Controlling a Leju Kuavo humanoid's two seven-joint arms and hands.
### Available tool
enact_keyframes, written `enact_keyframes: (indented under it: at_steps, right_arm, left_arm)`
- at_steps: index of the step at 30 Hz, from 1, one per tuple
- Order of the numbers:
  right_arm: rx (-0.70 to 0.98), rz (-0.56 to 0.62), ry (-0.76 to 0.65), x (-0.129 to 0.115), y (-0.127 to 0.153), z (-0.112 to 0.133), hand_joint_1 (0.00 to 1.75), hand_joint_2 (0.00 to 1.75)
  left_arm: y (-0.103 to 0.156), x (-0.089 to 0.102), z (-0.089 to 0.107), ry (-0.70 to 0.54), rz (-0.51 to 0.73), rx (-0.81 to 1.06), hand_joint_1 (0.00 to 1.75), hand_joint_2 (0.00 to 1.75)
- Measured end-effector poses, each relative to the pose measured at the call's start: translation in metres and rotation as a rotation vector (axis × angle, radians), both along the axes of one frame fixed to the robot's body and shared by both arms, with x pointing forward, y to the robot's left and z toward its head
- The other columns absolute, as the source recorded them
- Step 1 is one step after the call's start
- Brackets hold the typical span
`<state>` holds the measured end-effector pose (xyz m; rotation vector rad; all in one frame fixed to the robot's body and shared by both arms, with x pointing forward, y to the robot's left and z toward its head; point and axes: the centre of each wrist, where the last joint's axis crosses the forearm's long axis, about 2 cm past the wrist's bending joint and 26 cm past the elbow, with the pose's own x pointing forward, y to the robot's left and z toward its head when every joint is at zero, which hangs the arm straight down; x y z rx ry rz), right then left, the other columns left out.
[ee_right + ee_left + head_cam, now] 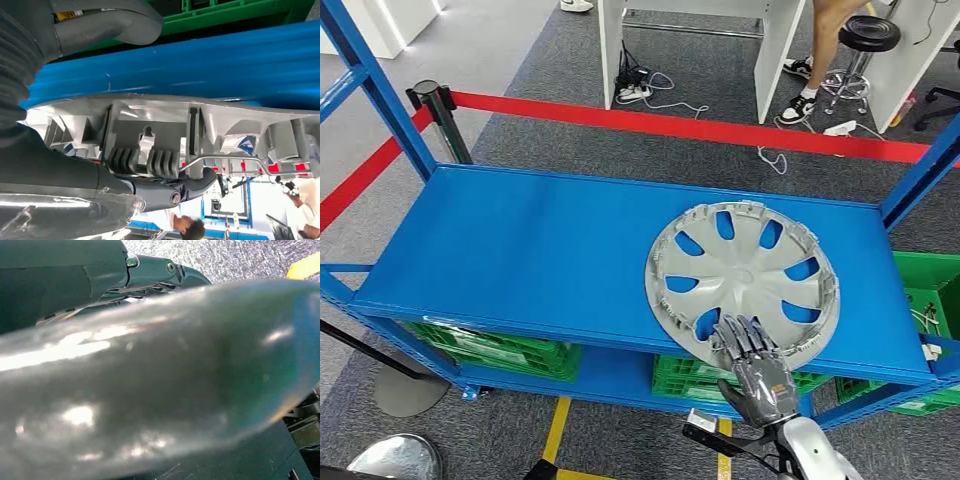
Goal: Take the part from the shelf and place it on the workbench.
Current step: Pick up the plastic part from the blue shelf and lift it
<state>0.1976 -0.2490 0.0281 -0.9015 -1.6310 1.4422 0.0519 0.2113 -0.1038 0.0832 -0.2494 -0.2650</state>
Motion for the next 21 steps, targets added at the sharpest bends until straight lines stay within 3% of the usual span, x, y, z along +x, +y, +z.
enact_keyframes:
  at_steps: [21]
  right_arm:
    - [-0.010,-0.025,-0.066,-0.0038,0.0004,0.0035,1.75,1.75]
  left_arm:
    - [0.0004,0.0003,0.0001,-0.029,0.000,0.016,0.00,0.00]
